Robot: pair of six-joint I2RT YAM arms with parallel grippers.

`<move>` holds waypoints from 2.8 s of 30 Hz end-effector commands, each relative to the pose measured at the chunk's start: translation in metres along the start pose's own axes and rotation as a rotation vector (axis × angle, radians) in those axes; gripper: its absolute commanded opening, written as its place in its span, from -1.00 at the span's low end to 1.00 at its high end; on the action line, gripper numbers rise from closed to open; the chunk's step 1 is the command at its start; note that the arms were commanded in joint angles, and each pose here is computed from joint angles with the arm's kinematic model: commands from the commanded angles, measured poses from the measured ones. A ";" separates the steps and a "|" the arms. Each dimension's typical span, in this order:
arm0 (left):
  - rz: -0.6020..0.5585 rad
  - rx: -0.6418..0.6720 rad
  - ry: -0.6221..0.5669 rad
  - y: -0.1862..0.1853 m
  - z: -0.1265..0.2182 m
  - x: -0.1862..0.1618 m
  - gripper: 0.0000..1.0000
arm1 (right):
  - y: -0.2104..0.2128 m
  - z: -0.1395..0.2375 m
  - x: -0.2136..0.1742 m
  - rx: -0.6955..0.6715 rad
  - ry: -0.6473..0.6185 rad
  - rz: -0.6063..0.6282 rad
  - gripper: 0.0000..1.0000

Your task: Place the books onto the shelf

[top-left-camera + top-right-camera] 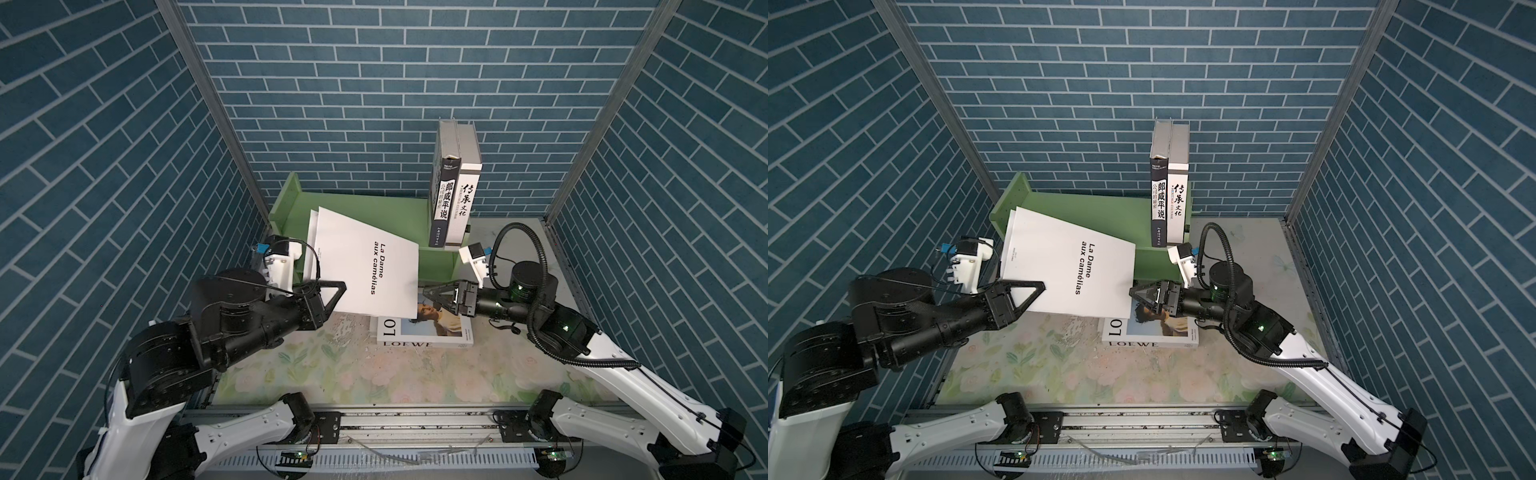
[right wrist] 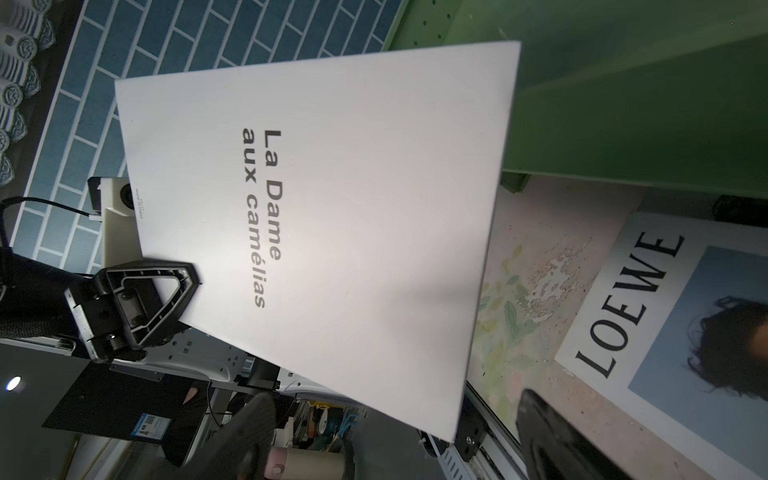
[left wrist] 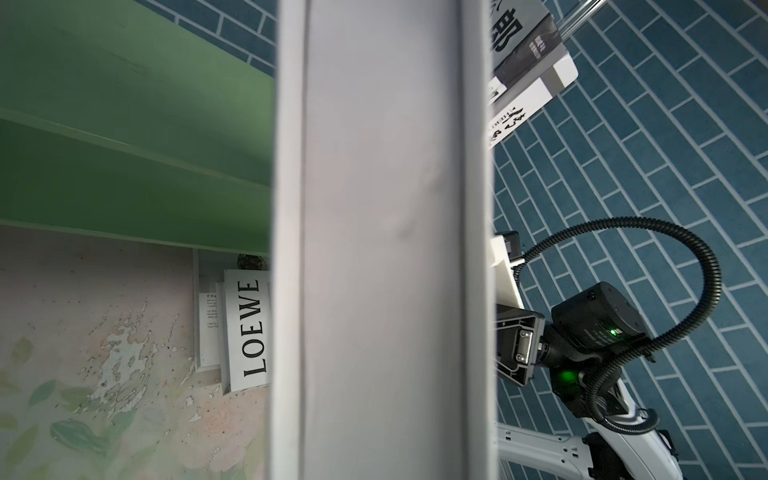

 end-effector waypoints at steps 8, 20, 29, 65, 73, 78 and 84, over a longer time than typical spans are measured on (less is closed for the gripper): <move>0.091 -0.168 0.011 -0.010 -0.001 -0.002 -0.55 | -0.018 0.001 -0.012 0.195 -0.073 -0.179 0.84; 0.091 -0.172 0.040 -0.016 -0.011 -0.001 -0.53 | -0.022 -0.006 -0.011 0.320 -0.083 -0.234 0.65; 0.083 -0.169 0.030 -0.015 -0.013 -0.001 -0.46 | -0.029 -0.009 -0.012 0.378 -0.094 -0.277 0.22; 0.031 -0.024 -0.228 0.003 -0.019 0.009 0.57 | -0.022 -0.017 0.016 0.567 -0.222 -0.265 -0.35; 0.013 0.057 -0.424 0.006 -0.009 0.026 0.81 | -0.028 -0.047 0.047 0.695 -0.285 -0.346 -0.56; -0.027 0.146 -0.459 0.007 -0.005 0.033 0.99 | -0.020 -0.040 0.053 0.698 -0.333 -0.301 -0.55; -0.024 0.277 -0.544 0.018 0.009 0.038 0.99 | -0.033 -0.032 0.052 0.676 -0.425 -0.338 -0.53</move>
Point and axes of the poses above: each gripper's point midway between its finger pads, its own z axis back along the fingers, its own y axis along the line the jaws close on, x = y × z, the point moved 10 cm from there along z, back along the fingers, and after that the axes turned 2 degrees about -z, right-handed, at the moved point
